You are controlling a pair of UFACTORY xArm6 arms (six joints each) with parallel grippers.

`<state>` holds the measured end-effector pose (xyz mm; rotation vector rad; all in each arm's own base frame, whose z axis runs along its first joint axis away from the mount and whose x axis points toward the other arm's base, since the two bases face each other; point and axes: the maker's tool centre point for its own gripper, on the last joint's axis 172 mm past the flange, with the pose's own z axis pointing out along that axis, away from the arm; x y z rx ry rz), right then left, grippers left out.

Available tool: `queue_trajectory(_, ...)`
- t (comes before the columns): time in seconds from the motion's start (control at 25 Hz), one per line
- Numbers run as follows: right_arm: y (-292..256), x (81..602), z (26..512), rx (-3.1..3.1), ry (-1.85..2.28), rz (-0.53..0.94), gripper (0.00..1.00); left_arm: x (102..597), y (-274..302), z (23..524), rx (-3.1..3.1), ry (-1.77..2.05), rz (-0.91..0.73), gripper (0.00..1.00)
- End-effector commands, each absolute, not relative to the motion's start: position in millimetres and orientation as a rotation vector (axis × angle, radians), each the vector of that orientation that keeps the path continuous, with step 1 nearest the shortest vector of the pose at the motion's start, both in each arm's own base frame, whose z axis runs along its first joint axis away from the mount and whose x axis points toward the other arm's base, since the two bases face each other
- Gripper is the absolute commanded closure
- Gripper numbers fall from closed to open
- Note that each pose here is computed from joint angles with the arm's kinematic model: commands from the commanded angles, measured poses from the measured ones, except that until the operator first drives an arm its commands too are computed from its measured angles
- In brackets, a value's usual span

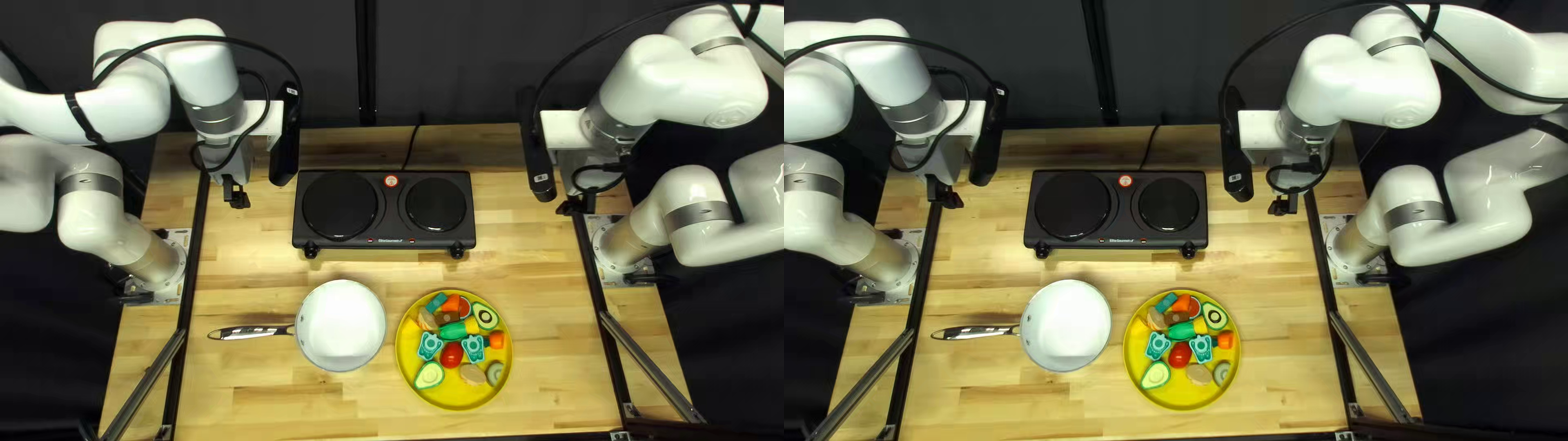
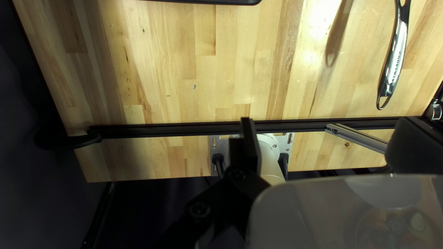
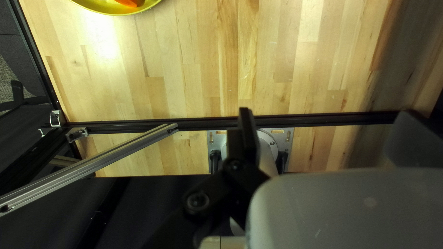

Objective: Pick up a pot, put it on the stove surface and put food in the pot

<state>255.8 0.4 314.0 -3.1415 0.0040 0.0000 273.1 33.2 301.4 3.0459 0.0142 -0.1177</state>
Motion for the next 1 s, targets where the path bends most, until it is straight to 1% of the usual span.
queue_trajectory(0.04, 0.4, 255.8, 314.0, -3.142, 0.004, 0.0, 0.0, 273.1, 33.2, 301.4, 3.046, 0.014, -0.118, 0.0)
queue_trajectory(0.4, 0.4, 255.8, 314.0, -3.142, 0.004, 0.0, 0.0, 272.3, 33.2, 300.2, 3.038, 0.021, -0.116, 0.0)
queue_trajectory(0.52, 0.4, 255.8, 314.0, -3.142, 0.004, 0.0, 0.0, 287.9, -27.2, 282.1, 3.055, 0.063, -0.168, 0.0)
queue_trajectory(0.64, 0.4, 255.8, 314.0, -3.142, 0.004, 0.0, 0.0, 303.4, -69.7, 278.2, 3.078, 0.074, -0.185, 0.0)
queue_trajectory(0.68, 0.4, 255.8, 314.0, -3.142, 0.004, 0.0, 0.0, 314.3, -91.8, 279.4, 3.088, 0.072, -0.19, 0.0)
queue_trajectory(0.76, 0.4, 255.8, 314.0, -3.142, 0.004, 0.0, 0.0, 322.2, -113.2, 283.3, 3.101, 0.074, -0.187, 0.0)
queue_trajectory(0.84, 0.4, 255.8, 314.0, -3.142, 0.004, 0.0, 0.0, 330.3, -129.5, 283.1, 3.113, 0.092, -0.167, 0.0)
queue_trajectory(0.92, 0.4, 255.8, 314.0, -3.142, 0.004, 0.0, 0.0, 337.9, -141.1, 270.8, 3.113, 0.117, -0.125, 0.0)
queue_trajectory(0.96, 0.4, 255.8, 314.0, -3.142, 0.004, 0.0, 0.0, 341.4, -144.1, 260.7, 3.105, 0.131, -0.087, 0.0)
queue_trajectory(1.0, 0.4, 255.8, 314.0, -3.142, 0.004, 0.0, 0.0, 342.5, -144.9, 251.8, 3.079, 0.118, -0.001, 0.0)
